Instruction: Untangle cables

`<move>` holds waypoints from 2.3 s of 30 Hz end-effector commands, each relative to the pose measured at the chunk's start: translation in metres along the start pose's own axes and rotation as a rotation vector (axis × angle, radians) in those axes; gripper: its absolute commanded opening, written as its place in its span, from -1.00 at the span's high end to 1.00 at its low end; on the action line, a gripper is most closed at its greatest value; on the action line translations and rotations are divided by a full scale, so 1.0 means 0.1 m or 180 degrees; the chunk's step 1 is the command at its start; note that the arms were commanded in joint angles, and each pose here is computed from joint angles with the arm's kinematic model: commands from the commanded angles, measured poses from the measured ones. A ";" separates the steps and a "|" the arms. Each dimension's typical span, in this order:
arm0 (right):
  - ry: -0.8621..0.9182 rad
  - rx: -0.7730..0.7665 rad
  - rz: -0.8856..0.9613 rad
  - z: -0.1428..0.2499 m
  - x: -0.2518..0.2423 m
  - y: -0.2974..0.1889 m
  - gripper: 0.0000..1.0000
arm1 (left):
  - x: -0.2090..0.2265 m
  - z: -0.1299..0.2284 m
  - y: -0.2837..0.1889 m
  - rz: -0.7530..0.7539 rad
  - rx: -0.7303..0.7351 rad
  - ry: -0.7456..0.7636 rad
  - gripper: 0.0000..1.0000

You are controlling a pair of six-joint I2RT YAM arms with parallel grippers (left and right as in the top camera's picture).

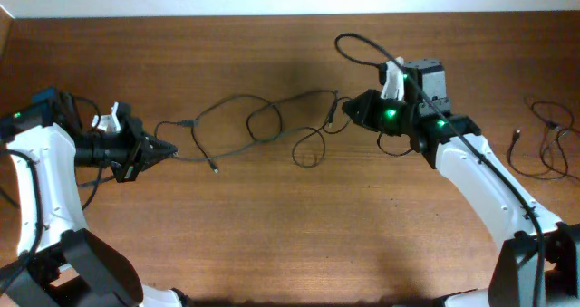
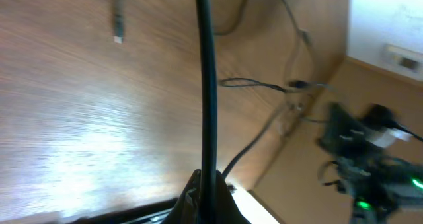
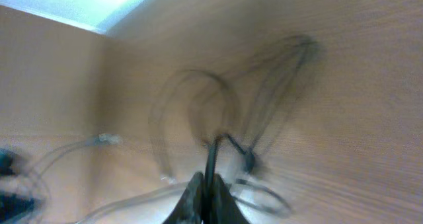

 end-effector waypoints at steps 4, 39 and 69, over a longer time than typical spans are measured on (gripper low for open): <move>-0.0465 -0.0581 -0.1551 -0.72 0.48 -0.66 0.92 | 0.10 -0.07 -0.07 -0.0327 -0.0253 -0.0168 1.00; 0.0481 0.1202 0.1044 1.08 -1.14 -0.55 -0.21 | 0.16 -0.33 0.79 -0.2193 -0.1130 0.0017 1.00; 0.0784 0.0404 0.0764 0.40 -1.31 -0.44 0.54 | -0.08 -0.03 1.14 -0.2276 -0.1060 0.0570 0.95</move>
Point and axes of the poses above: each gripper's point midway between its finger pads, its own y axis out along the fingers, its own x axis along the line the jaws close on, z = x × y, the point moved 3 cm from there along -y, back along the fingers, and after that the axes turned 11 degrees about -y, right-handed, at the moved point
